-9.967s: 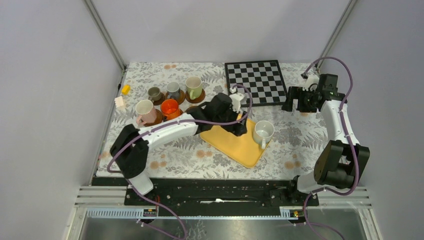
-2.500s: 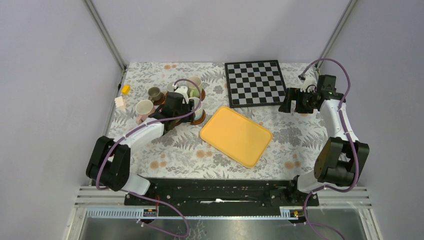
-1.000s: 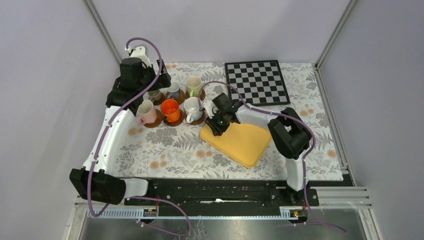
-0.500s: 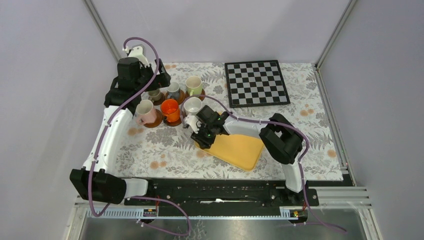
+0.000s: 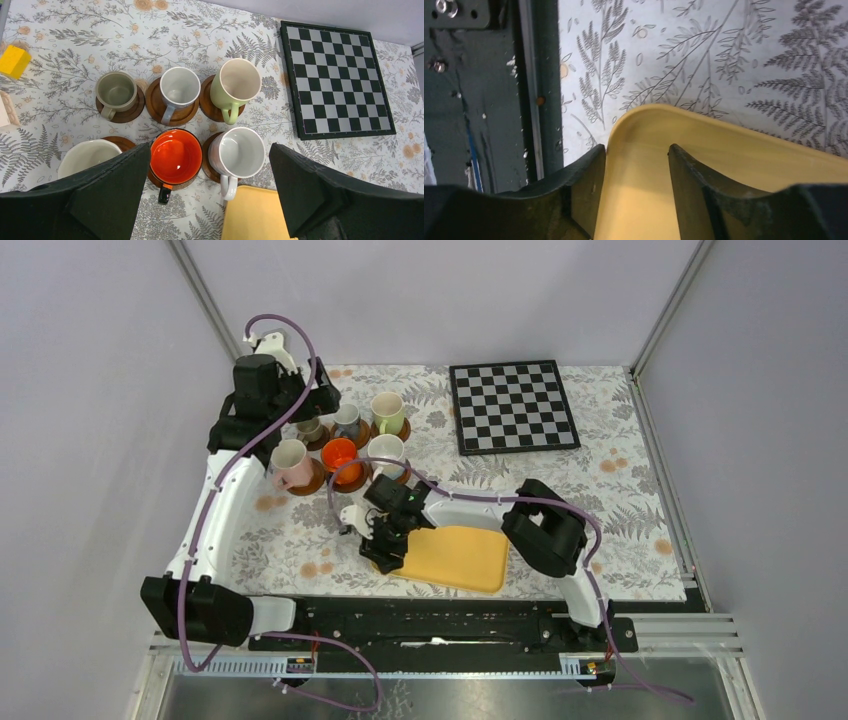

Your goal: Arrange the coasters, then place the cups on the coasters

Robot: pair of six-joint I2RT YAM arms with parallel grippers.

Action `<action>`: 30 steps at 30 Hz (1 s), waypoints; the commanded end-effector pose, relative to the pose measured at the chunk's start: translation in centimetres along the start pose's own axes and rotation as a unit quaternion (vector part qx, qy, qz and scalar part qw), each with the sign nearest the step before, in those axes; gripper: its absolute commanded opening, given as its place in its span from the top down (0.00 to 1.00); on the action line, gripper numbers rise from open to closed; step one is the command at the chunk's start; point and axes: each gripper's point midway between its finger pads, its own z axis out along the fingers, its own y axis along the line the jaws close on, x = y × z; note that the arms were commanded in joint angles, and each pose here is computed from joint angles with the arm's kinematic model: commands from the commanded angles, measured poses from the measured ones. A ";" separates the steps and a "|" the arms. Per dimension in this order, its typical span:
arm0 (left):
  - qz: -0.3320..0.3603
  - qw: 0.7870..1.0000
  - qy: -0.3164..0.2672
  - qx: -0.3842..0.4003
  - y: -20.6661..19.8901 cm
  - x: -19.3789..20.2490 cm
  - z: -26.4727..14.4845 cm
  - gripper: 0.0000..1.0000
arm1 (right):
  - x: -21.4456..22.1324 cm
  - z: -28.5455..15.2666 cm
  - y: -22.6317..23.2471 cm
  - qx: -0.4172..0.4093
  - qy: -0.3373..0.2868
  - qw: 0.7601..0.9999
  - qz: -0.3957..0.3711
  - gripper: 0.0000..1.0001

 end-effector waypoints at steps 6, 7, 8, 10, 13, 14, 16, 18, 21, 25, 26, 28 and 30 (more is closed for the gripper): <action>-0.012 0.999 -0.005 0.029 -0.9 -1.2 0.3 0.01 | -1.0 -10.5 -0.3 0.010 -0.036 0.999 -0.024 0.26; -0.012 0.999 -0.003 0.029 -0.9 -1.2 0.4 0.01 | -0.1 -12.2 -0.6 0.018 -0.037 0.999 -0.021 0.23; -0.012 1.000 -0.001 0.028 -0.8 -1.2 0.5 0.01 | 1.1 -13.7 -1.1 0.032 -0.035 0.999 -0.023 0.20; -0.010 1.000 -0.002 0.028 -0.8 -1.3 0.4 0.01 | 4.1 -16.2 -1.6 0.064 -0.021 0.997 -0.023 0.14; -0.009 1.000 -0.002 0.027 -0.7 -1.3 0.4 0.01 | 9.6 -19.0 -2.2 0.106 0.017 0.994 -0.013 0.11; -0.009 1.000 -0.002 0.026 -0.7 -1.2 0.4 0.01 | 11.4 -19.6 -2.2 0.112 0.028 0.993 -0.004 0.11; -0.010 1.000 0.002 0.025 -0.6 -0.9 0.6 0.01 | 15.1 -20.7 -2.3 0.123 0.053 0.991 0.004 0.11; -0.011 1.000 0.005 0.023 -0.4 -0.7 0.7 0.01 | 18.6 -21.2 -2.2 0.131 0.079 0.988 0.004 0.12; -0.014 1.000 0.008 0.024 -0.4 -0.5 0.9 0.01 | 22.6 -21.1 -1.8 0.137 0.111 0.984 -0.021 0.13; -0.018 0.999 0.008 0.027 -0.5 -0.5 0.9 0.01 | 25.5 -20.4 -2.0 0.133 0.136 0.981 -0.034 0.13; -0.018 0.999 0.008 0.026 -0.5 -0.5 0.8 0.01 | 25.8 -20.3 -2.2 0.131 0.136 0.982 -0.030 0.13; -0.019 1.000 0.006 0.024 -0.3 -0.6 0.8 0.01 | 26.2 -19.9 -2.8 0.131 0.138 0.981 -0.027 0.13; -0.020 1.000 0.005 0.024 -0.3 -0.7 0.7 0.01 | 26.3 -19.4 -3.5 0.133 0.135 0.981 -0.029 0.13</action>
